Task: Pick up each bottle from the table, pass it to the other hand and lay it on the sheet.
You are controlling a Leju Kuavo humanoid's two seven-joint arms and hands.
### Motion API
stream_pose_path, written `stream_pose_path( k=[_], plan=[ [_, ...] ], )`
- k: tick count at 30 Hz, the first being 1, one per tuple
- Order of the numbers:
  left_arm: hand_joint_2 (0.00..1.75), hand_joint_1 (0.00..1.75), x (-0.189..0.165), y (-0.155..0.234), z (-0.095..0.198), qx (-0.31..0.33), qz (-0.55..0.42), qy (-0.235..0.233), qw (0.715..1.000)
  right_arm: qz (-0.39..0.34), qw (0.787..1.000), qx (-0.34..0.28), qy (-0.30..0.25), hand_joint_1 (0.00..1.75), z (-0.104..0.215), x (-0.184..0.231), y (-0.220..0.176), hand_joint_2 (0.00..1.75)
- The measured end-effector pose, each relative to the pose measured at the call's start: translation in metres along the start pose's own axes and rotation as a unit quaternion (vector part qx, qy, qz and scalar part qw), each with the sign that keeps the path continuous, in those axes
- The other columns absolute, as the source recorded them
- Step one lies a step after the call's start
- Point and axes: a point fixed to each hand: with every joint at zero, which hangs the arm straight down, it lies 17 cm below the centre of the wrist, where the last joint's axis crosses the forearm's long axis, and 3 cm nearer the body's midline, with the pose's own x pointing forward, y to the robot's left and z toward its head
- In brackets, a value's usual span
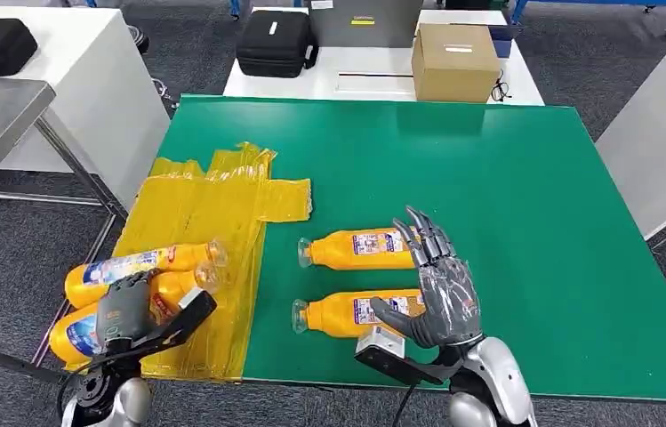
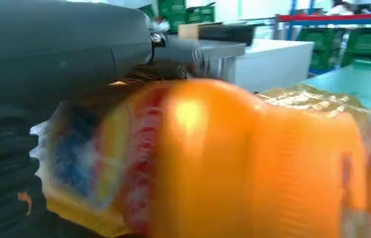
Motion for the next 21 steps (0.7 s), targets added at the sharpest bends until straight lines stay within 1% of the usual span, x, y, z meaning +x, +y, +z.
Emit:
stream_pose_path(
  k=[8, 14, 19, 21],
  plan=[
    [1.75, 0.00, 0.022, 0.041, -0.003, 0.092, 0.026, -0.047, 0.994, -0.002, 1.000, 0.010, 0.003, 0.00, 0.002, -0.002, 0.007, 1.75],
    [1.75, 0.00, 0.034, 0.057, 0.003, 0.119, 0.038, -0.071, 0.990, -0.002, 1.000, 0.015, 0.005, 0.00, 0.003, -0.004, 0.011, 1.75],
    [1.75, 0.00, 0.062, 0.086, 0.022, 0.168, 0.075, -0.131, 0.974, -0.002, 1.000, 0.022, 0.007, 0.00, 0.008, -0.005, 0.017, 1.75],
    [1.75, 0.00, 0.072, 0.094, 0.029, 0.177, 0.085, -0.147, 0.969, -0.001, 1.000, 0.024, 0.007, 0.00, 0.010, -0.006, 0.018, 1.75]
  ],
)
